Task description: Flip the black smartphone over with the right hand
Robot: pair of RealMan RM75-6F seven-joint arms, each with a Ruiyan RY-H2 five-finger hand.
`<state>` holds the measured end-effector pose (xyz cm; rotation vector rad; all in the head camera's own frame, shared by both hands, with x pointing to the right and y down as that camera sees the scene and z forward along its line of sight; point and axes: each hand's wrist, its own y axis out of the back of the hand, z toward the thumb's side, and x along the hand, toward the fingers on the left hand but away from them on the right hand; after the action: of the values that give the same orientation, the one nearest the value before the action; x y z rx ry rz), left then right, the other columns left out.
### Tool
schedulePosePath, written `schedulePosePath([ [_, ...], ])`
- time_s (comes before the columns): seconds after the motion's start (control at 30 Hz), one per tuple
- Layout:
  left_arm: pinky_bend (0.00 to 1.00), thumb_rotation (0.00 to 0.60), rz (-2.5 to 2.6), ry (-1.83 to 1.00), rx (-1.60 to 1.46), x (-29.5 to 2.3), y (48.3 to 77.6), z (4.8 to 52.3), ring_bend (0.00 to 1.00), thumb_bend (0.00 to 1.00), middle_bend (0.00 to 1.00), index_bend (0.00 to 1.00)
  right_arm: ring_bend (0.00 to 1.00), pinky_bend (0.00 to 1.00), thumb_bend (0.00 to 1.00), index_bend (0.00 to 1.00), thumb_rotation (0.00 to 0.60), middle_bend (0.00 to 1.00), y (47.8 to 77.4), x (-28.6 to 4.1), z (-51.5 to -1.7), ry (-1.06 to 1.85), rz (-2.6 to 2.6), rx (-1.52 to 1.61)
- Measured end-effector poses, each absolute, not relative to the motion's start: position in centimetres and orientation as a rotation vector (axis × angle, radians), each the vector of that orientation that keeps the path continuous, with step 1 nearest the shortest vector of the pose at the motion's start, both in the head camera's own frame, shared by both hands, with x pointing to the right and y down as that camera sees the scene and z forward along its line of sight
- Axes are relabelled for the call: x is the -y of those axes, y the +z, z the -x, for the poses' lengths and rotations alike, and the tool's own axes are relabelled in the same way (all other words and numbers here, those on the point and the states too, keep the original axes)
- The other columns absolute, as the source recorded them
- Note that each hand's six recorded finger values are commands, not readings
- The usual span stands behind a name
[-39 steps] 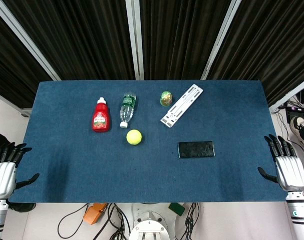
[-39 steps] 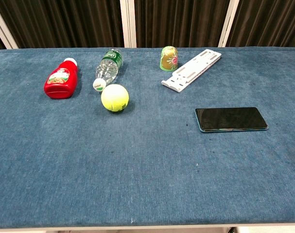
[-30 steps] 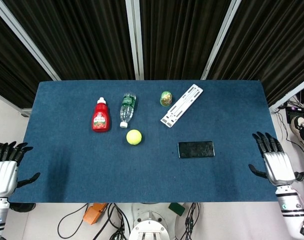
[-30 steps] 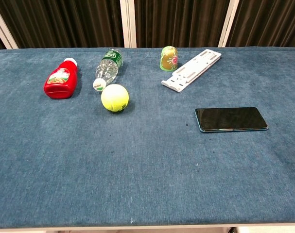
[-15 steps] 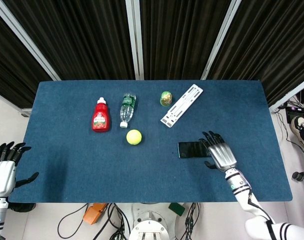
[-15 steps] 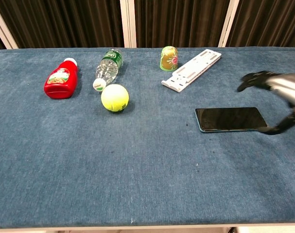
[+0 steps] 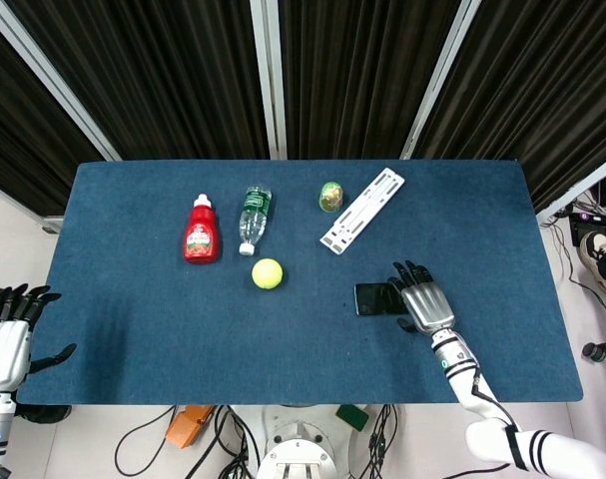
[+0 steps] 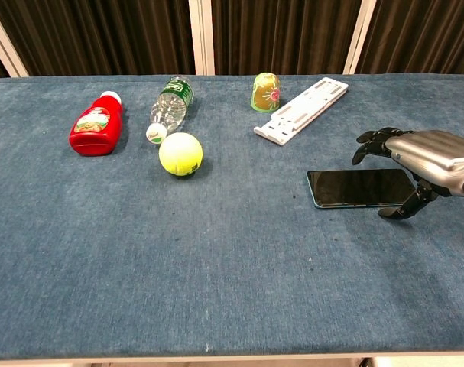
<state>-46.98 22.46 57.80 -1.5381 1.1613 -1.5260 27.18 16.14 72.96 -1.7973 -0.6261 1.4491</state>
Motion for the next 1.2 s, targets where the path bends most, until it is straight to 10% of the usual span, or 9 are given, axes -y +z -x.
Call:
schedulePosePath([
  [0.67, 0.00, 0.600, 1.535, -1.536, -1.171, -22.6, 58.1, 47.4, 0.07, 0.15, 0.15, 0.24, 0.00, 0.16, 0.37, 0.33, 0.600, 0.12, 74.4, -15.6, -27.1, 1.500, 1.827, 0.572],
  [1.2, 0.00, 0.600, 1.526, -1.544, -1.176, -22.7, 58.0, 47.7, 0.07, 0.15, 0.15, 0.24, 0.00, 0.16, 0.93, 0.34, 0.600, 0.12, 74.9, -14.4, -27.0, 1.517, 1.852, 0.516],
])
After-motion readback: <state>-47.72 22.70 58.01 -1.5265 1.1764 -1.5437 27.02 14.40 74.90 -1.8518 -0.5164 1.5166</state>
